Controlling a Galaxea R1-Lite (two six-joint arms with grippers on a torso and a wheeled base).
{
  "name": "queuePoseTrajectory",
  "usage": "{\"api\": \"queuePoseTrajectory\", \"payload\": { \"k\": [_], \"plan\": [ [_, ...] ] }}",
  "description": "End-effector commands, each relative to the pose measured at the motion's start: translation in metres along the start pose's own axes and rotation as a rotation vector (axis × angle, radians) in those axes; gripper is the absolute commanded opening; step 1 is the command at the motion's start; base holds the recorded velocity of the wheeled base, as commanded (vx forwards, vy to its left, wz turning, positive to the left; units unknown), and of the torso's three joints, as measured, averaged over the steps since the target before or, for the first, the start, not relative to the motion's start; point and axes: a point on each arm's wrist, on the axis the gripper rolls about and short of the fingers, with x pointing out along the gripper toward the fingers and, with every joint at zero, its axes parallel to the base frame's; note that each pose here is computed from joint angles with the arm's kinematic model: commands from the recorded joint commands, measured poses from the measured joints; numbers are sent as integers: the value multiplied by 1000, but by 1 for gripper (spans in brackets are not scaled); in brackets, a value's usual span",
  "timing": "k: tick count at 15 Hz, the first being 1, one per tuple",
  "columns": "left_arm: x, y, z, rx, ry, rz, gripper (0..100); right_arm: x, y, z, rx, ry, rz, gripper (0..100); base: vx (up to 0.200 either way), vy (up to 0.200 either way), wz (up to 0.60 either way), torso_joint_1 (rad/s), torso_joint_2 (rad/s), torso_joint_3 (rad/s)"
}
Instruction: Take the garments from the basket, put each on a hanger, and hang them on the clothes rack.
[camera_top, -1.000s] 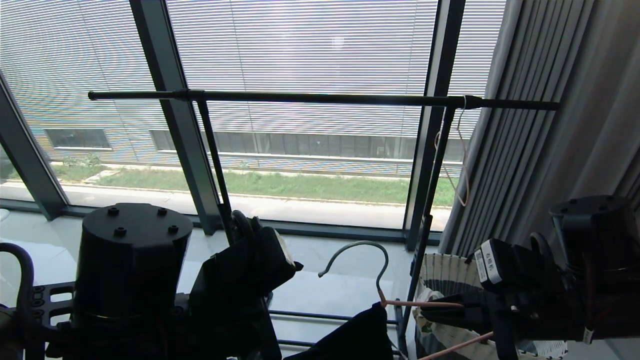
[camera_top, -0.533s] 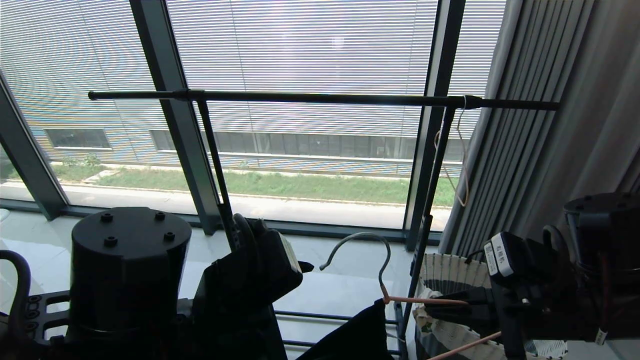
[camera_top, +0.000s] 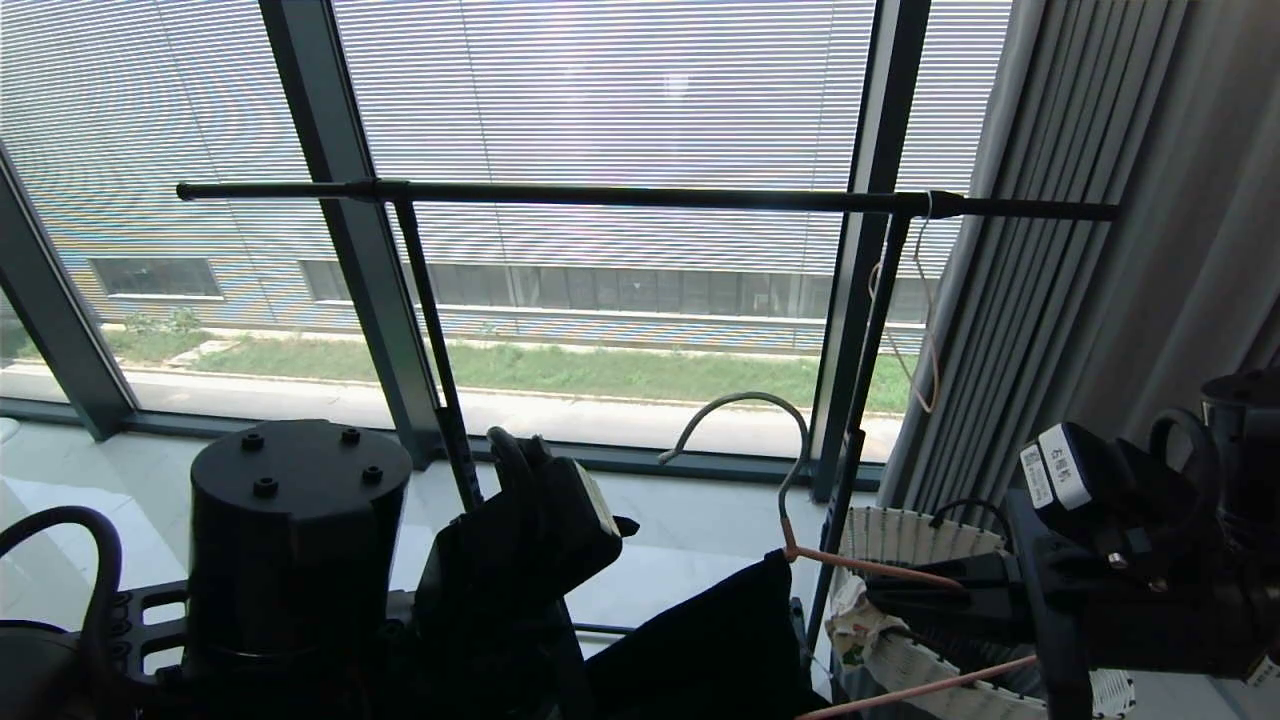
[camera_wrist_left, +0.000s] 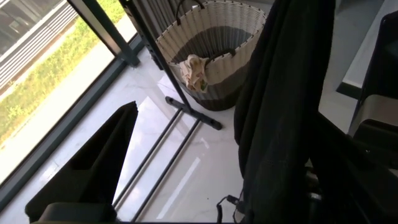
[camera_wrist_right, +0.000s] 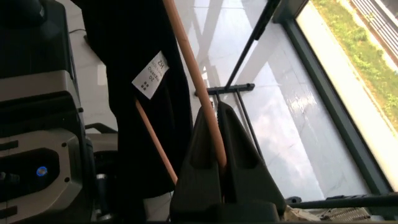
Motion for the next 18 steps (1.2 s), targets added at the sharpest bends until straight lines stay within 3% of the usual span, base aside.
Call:
{"api": "queuePoseTrajectory", "payload": {
  "k": [1, 8, 9, 13, 15, 18],
  "plan": [
    [17, 2, -7, -6, 23, -8, 0, -3, 4, 3, -13, -16, 9, 0, 0, 0, 0, 0, 0, 0],
    [21, 1, -7, -2, 19, -12, 0, -2, 5, 3, -14, -18, 16, 0, 0, 0, 0, 0, 0, 0],
    [21, 1, -6, 0, 15, -14, 0, -2, 5, 3, -15, -18, 16, 100, 0, 0, 0, 0, 0, 0],
    [20, 2, -9, 1, 29, 1, 0, -8, 5, 1, -12, -1, -52, 100, 0, 0, 0, 0, 0, 0],
    [18, 2, -17, -1, 68, 40, 0, -11, 0, -4, 5, 27, -127, 100, 0, 0, 0, 0, 0, 0],
    [15, 5, -23, -15, 92, 75, 0, -13, -3, -10, 24, 45, -150, 100, 0, 0, 0, 0, 0, 0]
  ]
}}
